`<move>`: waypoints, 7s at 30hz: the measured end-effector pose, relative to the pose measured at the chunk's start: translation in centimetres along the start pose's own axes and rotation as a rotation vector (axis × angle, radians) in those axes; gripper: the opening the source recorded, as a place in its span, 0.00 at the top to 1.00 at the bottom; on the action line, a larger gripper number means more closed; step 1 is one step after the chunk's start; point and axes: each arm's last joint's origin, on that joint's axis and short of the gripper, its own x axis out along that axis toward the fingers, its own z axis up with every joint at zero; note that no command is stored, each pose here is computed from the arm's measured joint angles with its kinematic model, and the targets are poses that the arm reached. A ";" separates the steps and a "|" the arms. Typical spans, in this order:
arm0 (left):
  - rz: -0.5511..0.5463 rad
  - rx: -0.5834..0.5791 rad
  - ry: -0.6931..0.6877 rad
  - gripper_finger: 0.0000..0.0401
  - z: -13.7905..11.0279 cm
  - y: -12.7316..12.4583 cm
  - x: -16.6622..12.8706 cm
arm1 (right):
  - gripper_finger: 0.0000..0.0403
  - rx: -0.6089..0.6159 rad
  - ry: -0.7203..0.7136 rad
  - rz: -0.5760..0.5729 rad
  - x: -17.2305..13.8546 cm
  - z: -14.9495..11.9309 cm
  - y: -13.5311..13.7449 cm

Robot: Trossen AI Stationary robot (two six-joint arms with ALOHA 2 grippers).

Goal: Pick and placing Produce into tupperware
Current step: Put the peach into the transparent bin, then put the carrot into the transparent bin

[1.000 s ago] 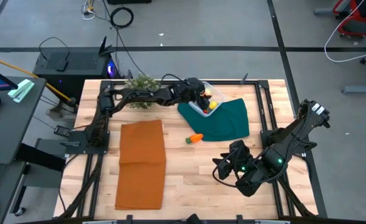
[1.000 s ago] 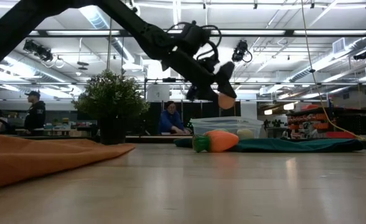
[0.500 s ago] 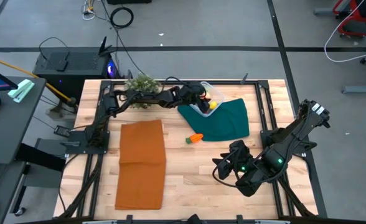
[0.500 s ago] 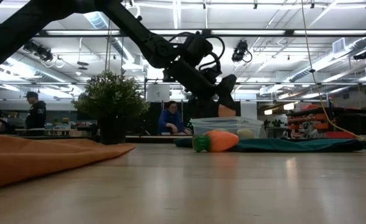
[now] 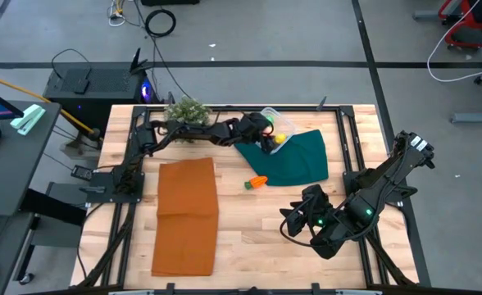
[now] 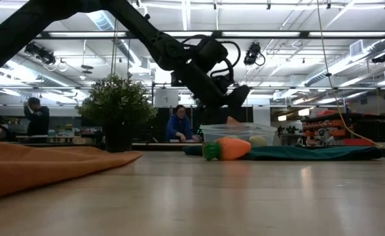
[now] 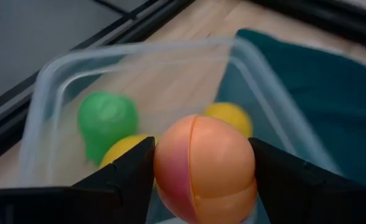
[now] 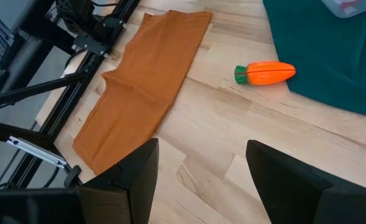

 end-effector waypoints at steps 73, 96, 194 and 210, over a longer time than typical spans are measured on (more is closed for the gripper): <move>-0.353 0.088 0.355 0.27 0.1 -9.1 -12.7 | 0.48 -0.070 0.000 -0.006 0.0 0.0 -0.1; -0.150 0.123 -0.015 0.41 8.3 -1.9 -32.4 | 0.48 -0.351 0.198 -0.026 7.6 9.3 -0.3; -0.007 0.019 -0.562 0.60 6.0 4.1 -45.6 | 0.75 -1.198 0.858 0.133 27.6 9.8 -7.1; -0.005 0.021 -0.546 0.62 5.8 4.1 -45.5 | 0.72 -1.180 0.829 0.134 24.5 13.6 -3.0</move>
